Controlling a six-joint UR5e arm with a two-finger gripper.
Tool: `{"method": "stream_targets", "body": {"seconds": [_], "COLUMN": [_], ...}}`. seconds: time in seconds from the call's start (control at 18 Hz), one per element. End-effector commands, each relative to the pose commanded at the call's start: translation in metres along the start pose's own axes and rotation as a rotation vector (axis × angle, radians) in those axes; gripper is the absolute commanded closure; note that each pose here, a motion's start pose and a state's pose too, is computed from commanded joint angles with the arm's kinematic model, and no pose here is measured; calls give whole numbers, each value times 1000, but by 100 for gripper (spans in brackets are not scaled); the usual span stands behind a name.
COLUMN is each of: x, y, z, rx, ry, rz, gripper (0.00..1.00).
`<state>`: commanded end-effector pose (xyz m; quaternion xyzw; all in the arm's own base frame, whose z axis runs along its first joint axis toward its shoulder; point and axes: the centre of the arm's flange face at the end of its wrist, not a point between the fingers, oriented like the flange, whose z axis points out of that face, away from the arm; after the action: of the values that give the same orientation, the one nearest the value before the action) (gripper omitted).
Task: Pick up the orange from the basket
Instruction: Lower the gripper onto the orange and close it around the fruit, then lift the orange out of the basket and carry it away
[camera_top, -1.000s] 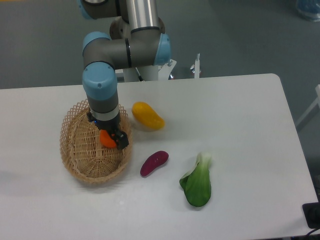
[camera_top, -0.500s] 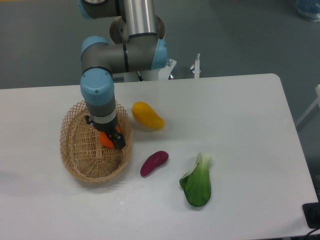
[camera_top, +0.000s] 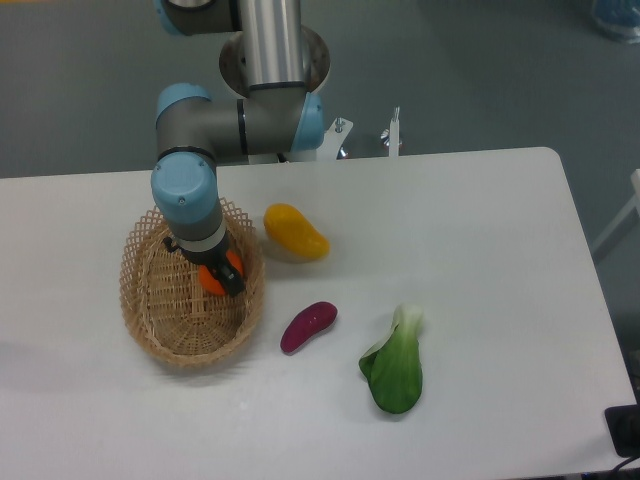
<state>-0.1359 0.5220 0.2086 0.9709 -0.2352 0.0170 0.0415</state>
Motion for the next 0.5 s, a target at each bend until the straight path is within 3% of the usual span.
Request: {"method": "stream_targets", "body": {"seconds": [0.17, 0.5], "x": [-2, -11], "y": [1, 3], "z": [-9, -41], "rx": [6, 43], "ry": [-18, -54], "rz": [-5, -22], "gripper": [62, 63]}}
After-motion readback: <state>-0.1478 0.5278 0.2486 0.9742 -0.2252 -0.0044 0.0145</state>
